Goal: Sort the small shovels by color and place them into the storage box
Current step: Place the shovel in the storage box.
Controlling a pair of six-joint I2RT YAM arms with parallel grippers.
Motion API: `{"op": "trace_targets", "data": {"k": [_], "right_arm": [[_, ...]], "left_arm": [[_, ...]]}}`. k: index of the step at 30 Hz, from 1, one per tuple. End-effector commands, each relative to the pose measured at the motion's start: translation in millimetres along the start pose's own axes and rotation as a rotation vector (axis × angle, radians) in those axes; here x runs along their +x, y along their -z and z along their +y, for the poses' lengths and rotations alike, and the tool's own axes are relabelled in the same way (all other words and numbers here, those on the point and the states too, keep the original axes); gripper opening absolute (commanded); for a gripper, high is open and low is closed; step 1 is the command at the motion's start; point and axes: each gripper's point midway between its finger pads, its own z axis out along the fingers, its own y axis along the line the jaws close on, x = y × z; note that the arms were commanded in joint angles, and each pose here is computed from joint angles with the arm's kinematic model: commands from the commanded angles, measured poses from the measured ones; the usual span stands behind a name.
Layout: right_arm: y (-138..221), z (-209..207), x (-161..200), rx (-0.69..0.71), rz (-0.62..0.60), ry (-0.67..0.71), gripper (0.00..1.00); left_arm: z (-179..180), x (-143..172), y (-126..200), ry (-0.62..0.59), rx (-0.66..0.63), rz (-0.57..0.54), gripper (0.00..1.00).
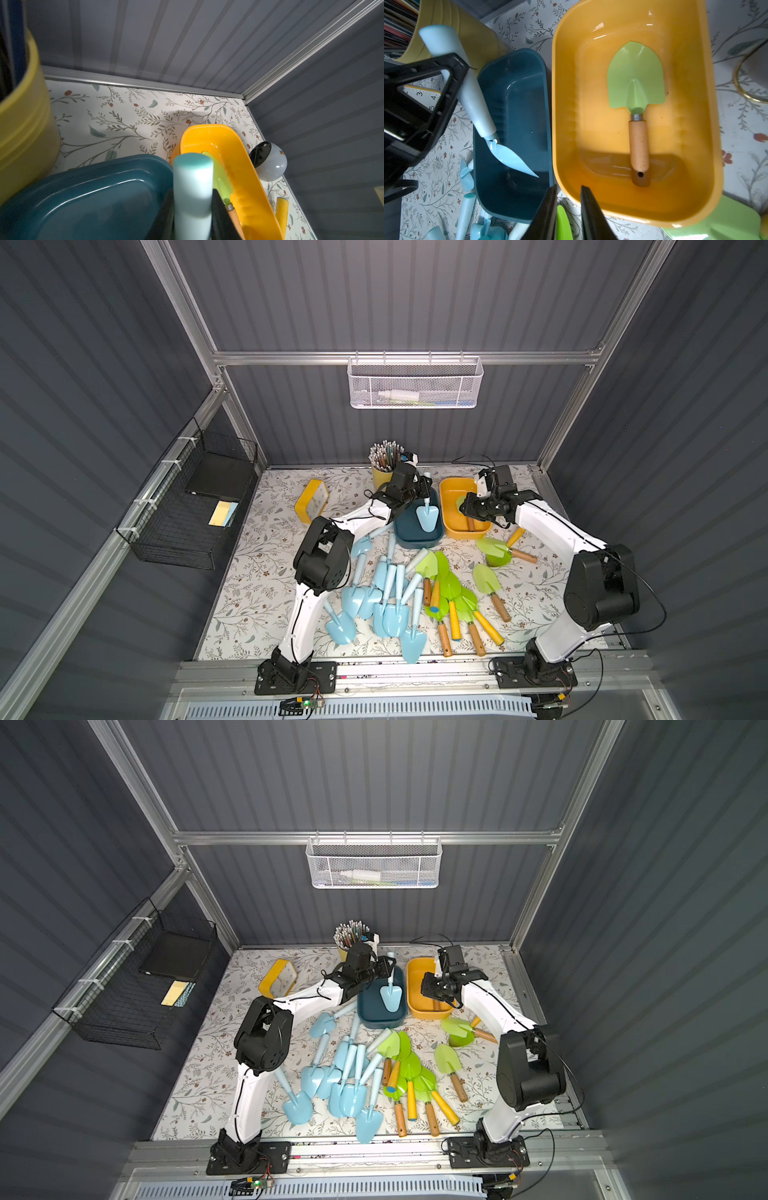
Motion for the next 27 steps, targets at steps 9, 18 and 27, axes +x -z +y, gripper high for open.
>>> {"op": "trace_targets", "data": {"k": [9, 18, 27], "right_arm": [[0.8, -3.6, 7.4, 0.002, 0.021, -0.01, 0.26], [-2.9, -4.5, 12.5, -0.002, 0.043, -0.004, 0.3], [2.5, -21.3, 26.8, 0.06, 0.031, -0.035, 0.38]], "left_arm": [[37.0, 54.1, -15.1, 0.127, -0.065, 0.116, 0.0], [51.4, 76.7, -31.3, 0.139, -0.097, 0.184, 0.01], [44.7, 57.8, -30.1, 0.126, -0.102, 0.139, 0.51]]}}
